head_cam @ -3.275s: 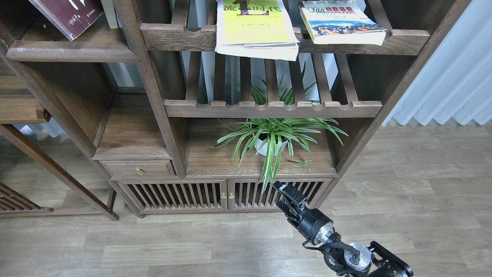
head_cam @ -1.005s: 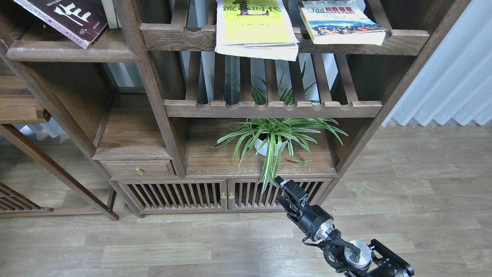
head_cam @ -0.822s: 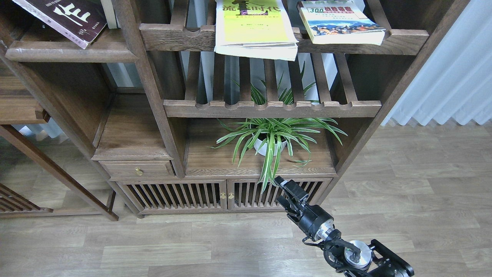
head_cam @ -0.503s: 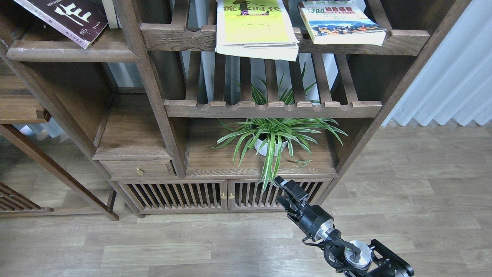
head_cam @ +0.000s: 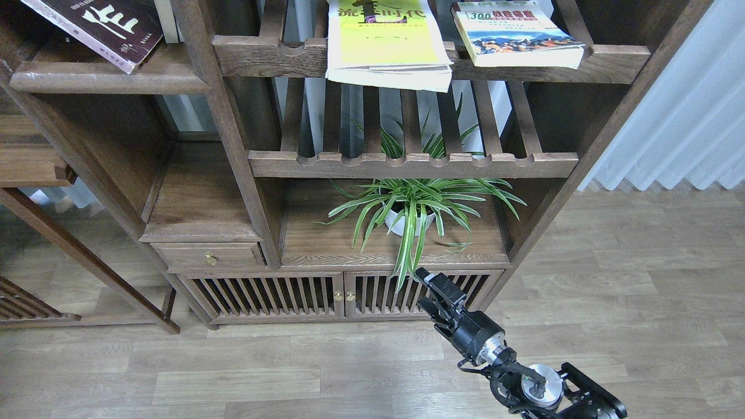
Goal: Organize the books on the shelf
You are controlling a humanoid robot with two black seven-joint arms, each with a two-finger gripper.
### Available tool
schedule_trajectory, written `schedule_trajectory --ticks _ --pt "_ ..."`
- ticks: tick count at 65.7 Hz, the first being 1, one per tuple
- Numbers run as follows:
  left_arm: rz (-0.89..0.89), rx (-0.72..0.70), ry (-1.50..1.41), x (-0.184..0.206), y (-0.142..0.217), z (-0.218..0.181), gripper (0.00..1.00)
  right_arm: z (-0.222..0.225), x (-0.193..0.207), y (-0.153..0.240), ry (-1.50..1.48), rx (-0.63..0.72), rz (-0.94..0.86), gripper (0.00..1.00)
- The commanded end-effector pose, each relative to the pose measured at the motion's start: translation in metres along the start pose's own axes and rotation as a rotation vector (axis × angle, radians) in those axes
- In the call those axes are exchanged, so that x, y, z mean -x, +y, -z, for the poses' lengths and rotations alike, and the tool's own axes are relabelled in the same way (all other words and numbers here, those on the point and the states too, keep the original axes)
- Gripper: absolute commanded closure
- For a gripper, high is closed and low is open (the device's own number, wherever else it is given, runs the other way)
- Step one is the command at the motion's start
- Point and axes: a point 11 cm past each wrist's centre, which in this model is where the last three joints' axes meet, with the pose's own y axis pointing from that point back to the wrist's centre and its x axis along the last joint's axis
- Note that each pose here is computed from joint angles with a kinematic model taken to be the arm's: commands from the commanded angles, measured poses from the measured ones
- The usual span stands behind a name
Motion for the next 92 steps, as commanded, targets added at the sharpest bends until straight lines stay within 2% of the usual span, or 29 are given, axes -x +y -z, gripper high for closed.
schedule_trajectory --ticks 1,14,32,60,77,92 --pt "0.045 -0.007 -0.018 0.015 -0.003 -0.001 0.00 0.000 0.000 0.000 0.000 0.000 0.000 0.01" --pt "0.131 -0.006 -0.053 0.044 -0.005 -0.007 0.00 0.001 0.001 -0.001 0.001 -0.002 0.001 0.01" --pt "0.153 -0.001 -0.096 0.055 0.007 -0.017 0.00 0.002 0.002 -0.002 0.003 -0.002 0.003 0.01" --pt "0.283 -0.042 -0.134 0.099 -0.005 -0.004 0.00 0.004 0.006 -0.005 0.011 -0.001 0.010 0.01" --pt "0.393 -0.050 -0.127 0.138 -0.027 0.004 0.00 0.006 0.007 -0.006 0.011 -0.003 0.011 0.01" --pt "0.525 -0.098 -0.063 0.182 -0.059 0.038 0.00 0.006 0.008 -0.006 0.013 -0.002 0.012 0.01"
